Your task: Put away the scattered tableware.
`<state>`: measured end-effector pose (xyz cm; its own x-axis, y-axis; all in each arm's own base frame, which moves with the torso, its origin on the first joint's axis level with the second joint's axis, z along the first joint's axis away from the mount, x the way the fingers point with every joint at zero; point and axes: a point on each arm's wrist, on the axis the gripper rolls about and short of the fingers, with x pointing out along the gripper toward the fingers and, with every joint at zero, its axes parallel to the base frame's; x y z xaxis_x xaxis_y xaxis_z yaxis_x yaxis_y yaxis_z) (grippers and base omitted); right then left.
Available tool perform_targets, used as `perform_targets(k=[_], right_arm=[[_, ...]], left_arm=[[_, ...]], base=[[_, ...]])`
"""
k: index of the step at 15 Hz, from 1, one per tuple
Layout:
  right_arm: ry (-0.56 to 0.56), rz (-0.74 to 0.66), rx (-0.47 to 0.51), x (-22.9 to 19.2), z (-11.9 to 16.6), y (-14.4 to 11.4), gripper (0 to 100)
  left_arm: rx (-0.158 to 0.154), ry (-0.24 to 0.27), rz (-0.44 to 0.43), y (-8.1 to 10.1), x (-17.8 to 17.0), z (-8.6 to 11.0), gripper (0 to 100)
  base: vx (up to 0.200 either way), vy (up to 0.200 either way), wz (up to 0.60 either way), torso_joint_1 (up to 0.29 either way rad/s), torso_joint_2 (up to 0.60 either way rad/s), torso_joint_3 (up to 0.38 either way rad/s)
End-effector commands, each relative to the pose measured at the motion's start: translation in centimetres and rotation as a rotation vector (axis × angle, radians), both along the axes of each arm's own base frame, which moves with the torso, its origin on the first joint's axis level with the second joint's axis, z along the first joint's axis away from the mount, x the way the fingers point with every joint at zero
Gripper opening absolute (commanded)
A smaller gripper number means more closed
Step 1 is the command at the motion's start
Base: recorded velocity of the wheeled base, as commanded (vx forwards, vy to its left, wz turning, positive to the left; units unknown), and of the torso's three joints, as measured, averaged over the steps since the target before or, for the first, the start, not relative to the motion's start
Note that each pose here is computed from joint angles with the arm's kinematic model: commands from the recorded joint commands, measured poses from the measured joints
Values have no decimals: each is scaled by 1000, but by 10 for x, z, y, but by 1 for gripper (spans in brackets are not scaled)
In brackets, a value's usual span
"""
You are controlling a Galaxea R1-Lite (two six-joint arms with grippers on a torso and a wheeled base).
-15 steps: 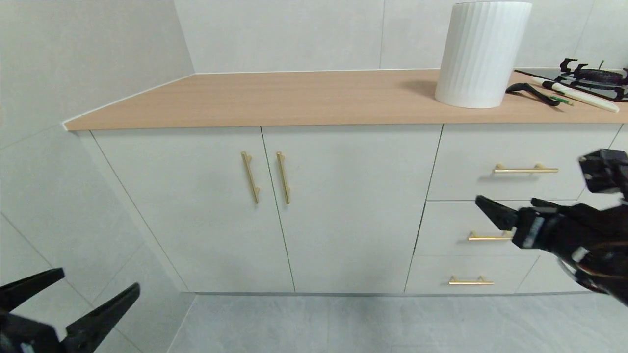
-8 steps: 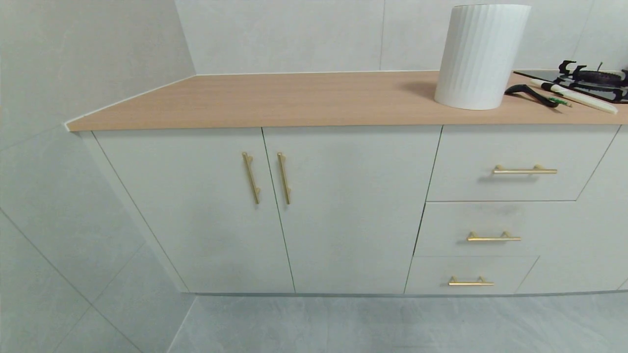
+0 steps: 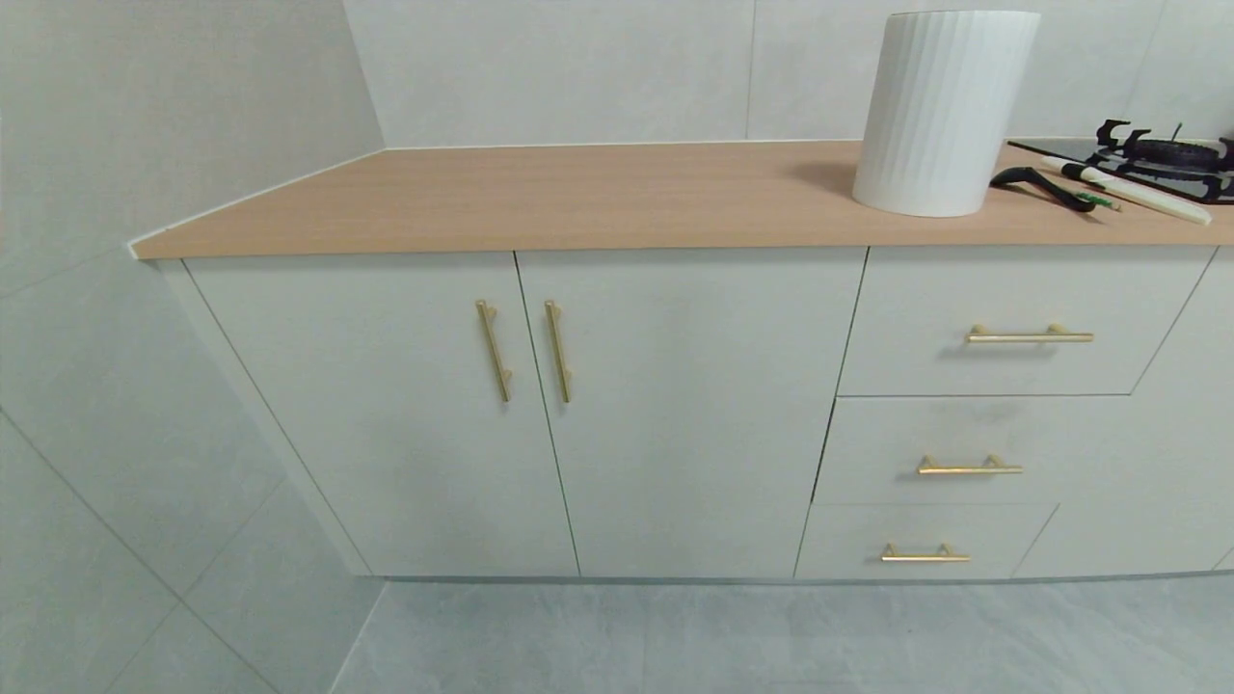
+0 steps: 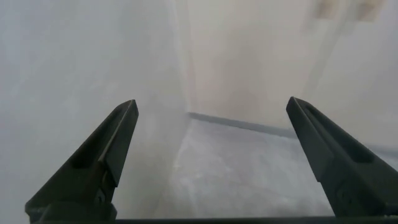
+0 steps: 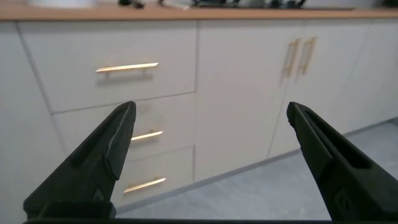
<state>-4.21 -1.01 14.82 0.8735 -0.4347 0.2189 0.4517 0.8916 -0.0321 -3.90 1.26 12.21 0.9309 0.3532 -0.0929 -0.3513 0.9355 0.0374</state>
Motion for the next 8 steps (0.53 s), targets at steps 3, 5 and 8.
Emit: perform_targets(k=[3,5,8], right_arm=[[47,-8,-3,7,-34,1,100],[119,42,0,15,-56,1,100],[162,168,50,18,-67,4,100]], left_arm=[[19,-32,73,-3,6,-36,100],[10,-74,-20,-5,11,-40,100],[-6,-139,-232,-10,16,-43,100]], base=[[0,0,0,0,0,0],[0,0,0,0,0,0],[0,0,0,0,0,0]])
